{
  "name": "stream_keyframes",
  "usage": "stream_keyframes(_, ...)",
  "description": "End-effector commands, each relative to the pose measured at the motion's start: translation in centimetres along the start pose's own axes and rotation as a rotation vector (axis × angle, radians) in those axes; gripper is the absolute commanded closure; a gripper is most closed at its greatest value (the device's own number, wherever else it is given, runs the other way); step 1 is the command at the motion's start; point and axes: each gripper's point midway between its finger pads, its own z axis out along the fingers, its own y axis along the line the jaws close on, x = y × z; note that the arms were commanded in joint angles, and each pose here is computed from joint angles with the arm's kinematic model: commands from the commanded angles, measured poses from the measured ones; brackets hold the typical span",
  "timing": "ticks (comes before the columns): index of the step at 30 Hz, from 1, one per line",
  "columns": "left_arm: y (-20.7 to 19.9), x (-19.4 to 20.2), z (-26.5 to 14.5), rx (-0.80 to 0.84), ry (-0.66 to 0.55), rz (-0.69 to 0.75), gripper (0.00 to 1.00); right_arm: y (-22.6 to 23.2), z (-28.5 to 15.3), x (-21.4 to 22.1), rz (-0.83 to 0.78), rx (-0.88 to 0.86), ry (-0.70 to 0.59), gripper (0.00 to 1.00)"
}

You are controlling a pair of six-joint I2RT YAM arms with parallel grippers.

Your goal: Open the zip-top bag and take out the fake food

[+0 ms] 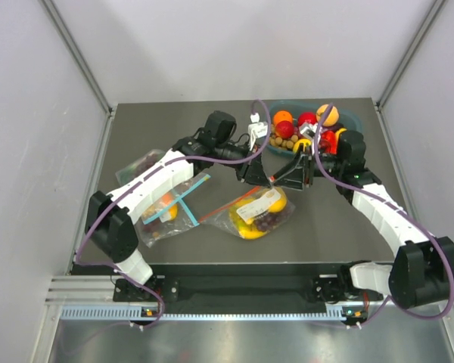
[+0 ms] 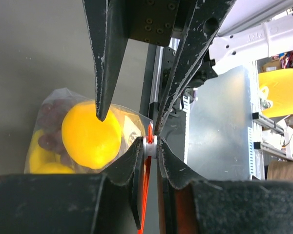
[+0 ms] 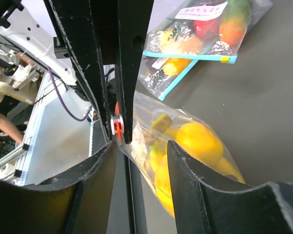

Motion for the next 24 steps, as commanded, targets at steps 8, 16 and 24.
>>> stream_keyframes(8, -1.0, -0.9, -0.7, 0.030, -0.002, 0.065, 1.00, 2.2, 1.5, 0.8, -0.063, -0.102, 0.079, 0.56)
stream_keyframes(16, -1.2, -1.2, -0.8, 0.030, -0.017, 0.070, 1.00, 1.6, 2.6, 2.2, -0.076, -0.097, 0.145, 0.63)
stream_keyframes(24, -1.4, -1.5, -0.8, 0.031, -0.033, 0.073, 1.00, 0.6, 2.5, 3.9, -0.087, -0.047, 0.193, 0.61)
